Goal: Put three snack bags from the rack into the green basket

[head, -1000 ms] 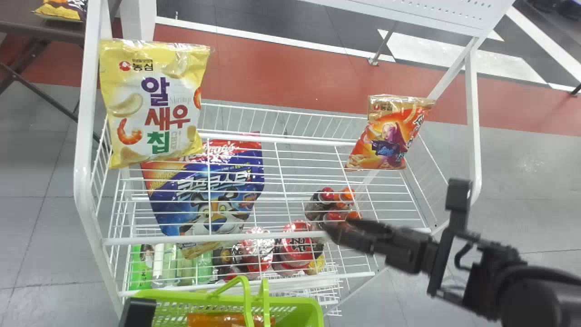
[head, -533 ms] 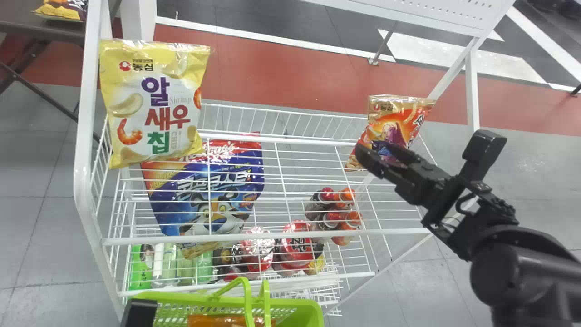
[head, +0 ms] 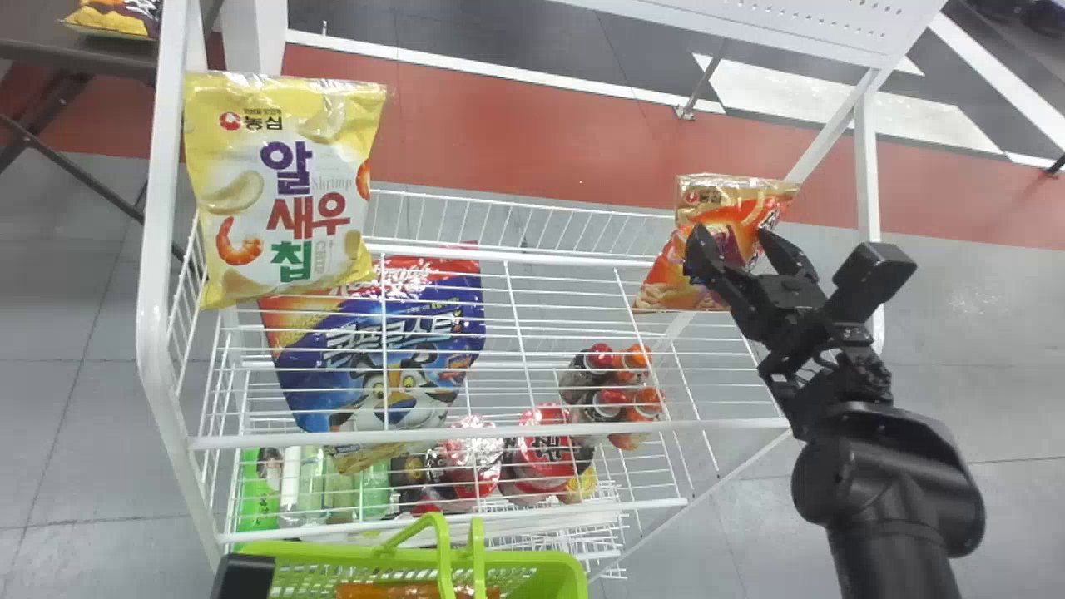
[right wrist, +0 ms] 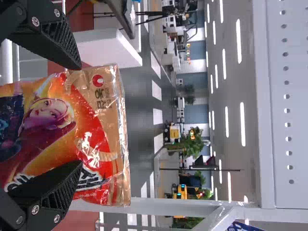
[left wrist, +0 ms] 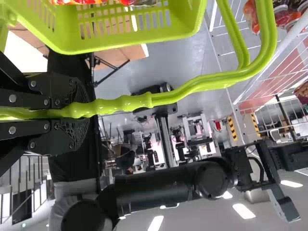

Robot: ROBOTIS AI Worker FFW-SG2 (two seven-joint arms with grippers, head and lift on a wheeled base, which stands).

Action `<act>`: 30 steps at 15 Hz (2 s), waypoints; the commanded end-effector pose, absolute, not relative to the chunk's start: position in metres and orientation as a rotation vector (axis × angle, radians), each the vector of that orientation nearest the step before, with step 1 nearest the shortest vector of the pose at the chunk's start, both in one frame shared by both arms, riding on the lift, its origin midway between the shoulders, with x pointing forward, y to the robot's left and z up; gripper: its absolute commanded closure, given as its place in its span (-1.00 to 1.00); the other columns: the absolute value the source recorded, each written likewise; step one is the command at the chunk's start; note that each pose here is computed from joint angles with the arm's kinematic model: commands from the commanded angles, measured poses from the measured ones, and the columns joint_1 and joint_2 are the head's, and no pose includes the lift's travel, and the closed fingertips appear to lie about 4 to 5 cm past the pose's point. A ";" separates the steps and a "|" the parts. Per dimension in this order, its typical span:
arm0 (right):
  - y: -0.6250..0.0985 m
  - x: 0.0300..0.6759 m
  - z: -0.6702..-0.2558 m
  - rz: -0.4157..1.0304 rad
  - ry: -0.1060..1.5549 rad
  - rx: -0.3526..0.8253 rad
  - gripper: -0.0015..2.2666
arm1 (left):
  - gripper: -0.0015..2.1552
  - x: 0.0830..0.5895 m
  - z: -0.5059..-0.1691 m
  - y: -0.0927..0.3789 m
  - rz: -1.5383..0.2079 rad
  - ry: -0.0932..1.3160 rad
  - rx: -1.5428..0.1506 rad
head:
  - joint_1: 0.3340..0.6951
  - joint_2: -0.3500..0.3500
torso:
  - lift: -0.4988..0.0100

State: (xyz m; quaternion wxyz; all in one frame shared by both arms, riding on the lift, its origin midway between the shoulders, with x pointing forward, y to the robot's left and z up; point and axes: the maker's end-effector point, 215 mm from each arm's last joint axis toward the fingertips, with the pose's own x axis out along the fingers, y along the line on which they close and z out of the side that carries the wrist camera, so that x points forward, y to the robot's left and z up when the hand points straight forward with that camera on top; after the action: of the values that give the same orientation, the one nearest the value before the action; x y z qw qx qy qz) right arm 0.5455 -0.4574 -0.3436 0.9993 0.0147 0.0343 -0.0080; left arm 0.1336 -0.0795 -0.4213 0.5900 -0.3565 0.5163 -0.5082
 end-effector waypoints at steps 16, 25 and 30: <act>-0.457 0.523 -0.340 0.016 0.104 0.084 0.97 | 0.75 0.135 -0.422 -0.079 -1.185 1.208 -0.820 | 1.00 -1.00 | 0.96; -0.311 0.435 -0.294 0.411 0.297 0.263 0.97 | 0.75 0.134 -0.419 -0.081 -1.191 1.205 -0.820 | 1.00 -1.00 | 0.96; -0.245 0.329 -0.316 0.581 0.660 0.415 0.97 | 0.75 0.134 -0.420 -0.082 -1.189 1.202 -0.822 | 1.00 -1.00 | 0.96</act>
State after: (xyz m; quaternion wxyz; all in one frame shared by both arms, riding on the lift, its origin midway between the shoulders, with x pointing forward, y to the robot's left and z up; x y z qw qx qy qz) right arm 0.3648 -0.2553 -0.2993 0.9103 0.1838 0.2490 0.2749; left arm 0.1336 -0.0816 -0.4202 0.5894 -0.3529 0.5170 -0.5107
